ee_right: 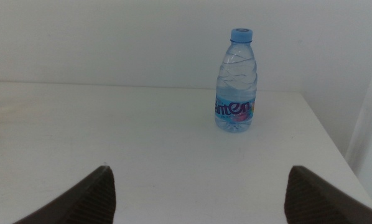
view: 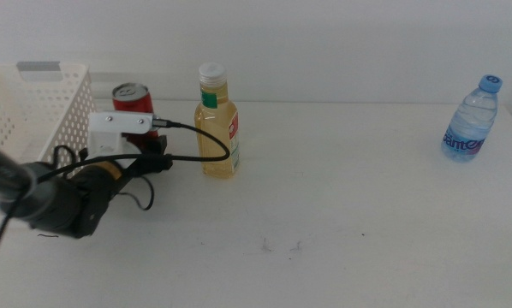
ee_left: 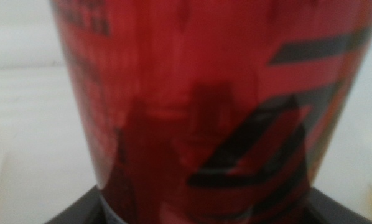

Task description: Use arms to grab the bottles and put them into the dustbin to the left of the table.

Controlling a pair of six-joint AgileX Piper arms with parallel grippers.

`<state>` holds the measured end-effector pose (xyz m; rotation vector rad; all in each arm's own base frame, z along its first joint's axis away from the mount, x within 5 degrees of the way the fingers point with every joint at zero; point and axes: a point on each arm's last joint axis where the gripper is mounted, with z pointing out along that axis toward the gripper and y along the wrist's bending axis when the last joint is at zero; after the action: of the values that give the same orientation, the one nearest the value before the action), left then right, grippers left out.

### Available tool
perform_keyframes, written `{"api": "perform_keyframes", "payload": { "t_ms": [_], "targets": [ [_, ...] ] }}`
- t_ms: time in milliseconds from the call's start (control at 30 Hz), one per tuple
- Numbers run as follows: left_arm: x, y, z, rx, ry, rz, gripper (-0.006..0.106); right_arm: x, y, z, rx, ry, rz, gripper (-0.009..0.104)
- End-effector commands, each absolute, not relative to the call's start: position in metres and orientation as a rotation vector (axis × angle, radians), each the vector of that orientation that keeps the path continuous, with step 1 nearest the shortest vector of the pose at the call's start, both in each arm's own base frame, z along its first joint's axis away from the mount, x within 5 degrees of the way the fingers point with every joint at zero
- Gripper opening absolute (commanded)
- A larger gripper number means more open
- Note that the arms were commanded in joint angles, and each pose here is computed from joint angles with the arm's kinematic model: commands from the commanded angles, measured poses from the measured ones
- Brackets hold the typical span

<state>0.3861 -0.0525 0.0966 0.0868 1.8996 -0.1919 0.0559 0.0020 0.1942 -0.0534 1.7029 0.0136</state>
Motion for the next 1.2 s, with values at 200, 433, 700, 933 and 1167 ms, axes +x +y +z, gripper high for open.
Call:
{"api": "perform_keyframes", "payload": {
  "t_ms": [200,433,700,933,1167],
  "targets": [
    [0.318,-0.056,0.177,0.100,1.899,-0.221,0.022,0.056,0.002,0.194,-0.060,1.692,-0.003,0.079],
    [0.278,-0.056,0.248,0.018,2.206,-0.203,0.022,0.056,0.002,0.194,-0.060,1.692,-0.003,0.079],
    [0.302,-0.024,0.336,0.136,2.484,-0.119,0.022,0.056,0.002,0.194,-0.060,1.692,-0.003,0.079],
    [0.355,0.064,0.354,-0.001,2.652,0.007,0.022,0.056,0.002,0.194,-0.060,1.692,-0.003,0.079],
    [0.402,0.111,0.293,-0.061,2.738,0.033,0.022,0.056,0.002,0.194,-0.060,1.692,-0.003,0.079]
  ]
}}
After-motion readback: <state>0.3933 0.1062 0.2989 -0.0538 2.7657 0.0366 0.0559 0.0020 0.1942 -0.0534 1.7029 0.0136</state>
